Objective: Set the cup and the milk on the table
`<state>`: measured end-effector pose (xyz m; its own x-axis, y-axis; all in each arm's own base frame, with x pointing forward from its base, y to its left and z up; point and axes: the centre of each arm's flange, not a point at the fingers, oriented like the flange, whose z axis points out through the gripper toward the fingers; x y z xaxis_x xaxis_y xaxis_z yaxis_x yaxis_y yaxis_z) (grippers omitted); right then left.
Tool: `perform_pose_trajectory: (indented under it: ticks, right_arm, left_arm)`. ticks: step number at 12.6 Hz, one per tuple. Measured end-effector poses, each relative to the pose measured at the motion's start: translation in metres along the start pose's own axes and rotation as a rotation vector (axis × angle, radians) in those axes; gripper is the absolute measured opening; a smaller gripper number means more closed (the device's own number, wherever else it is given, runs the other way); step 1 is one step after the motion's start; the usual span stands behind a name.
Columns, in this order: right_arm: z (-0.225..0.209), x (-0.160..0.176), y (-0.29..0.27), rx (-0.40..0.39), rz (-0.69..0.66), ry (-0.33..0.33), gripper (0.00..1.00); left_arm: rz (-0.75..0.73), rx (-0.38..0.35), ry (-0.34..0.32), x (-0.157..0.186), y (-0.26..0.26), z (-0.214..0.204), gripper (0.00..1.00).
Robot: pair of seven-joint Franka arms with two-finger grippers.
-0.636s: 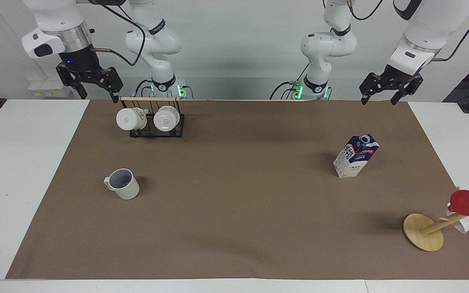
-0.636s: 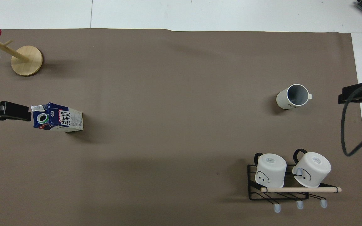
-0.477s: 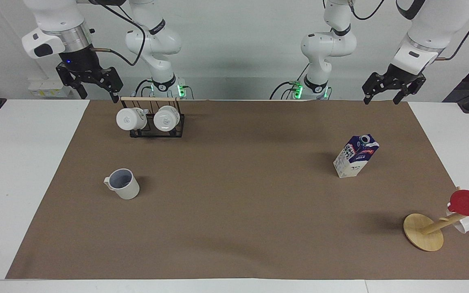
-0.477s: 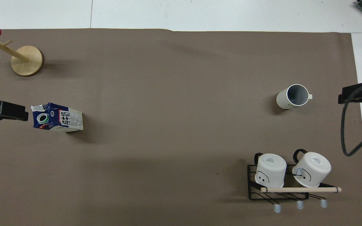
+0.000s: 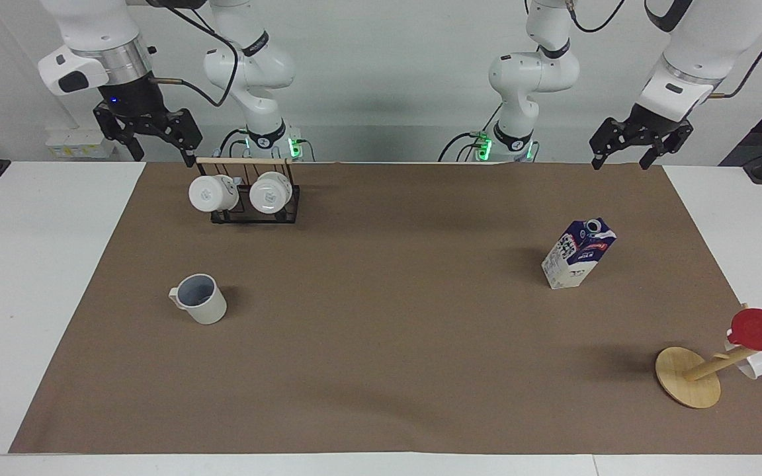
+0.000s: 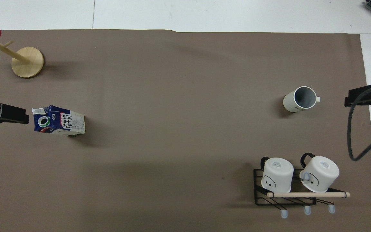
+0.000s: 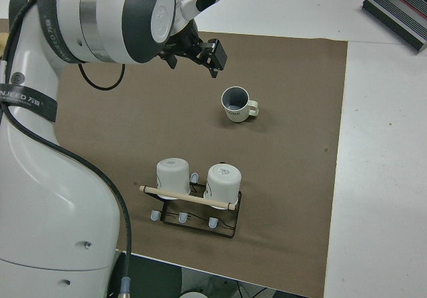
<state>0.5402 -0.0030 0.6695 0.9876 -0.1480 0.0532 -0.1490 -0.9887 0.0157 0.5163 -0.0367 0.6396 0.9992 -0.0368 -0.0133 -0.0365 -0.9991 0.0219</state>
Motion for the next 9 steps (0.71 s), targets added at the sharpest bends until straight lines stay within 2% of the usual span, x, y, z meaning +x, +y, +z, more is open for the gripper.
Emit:
perform_pose_trajectory:
  ticks: [9]
  right_arm:
    - [-0.0008, -0.0006, -0.0032, 0.001, -0.006, 0.001, 1.00]
  left_arm:
    - [0.000, 0.000, 0.000, 0.0000, 0.0000, 0.0000, 1.00]
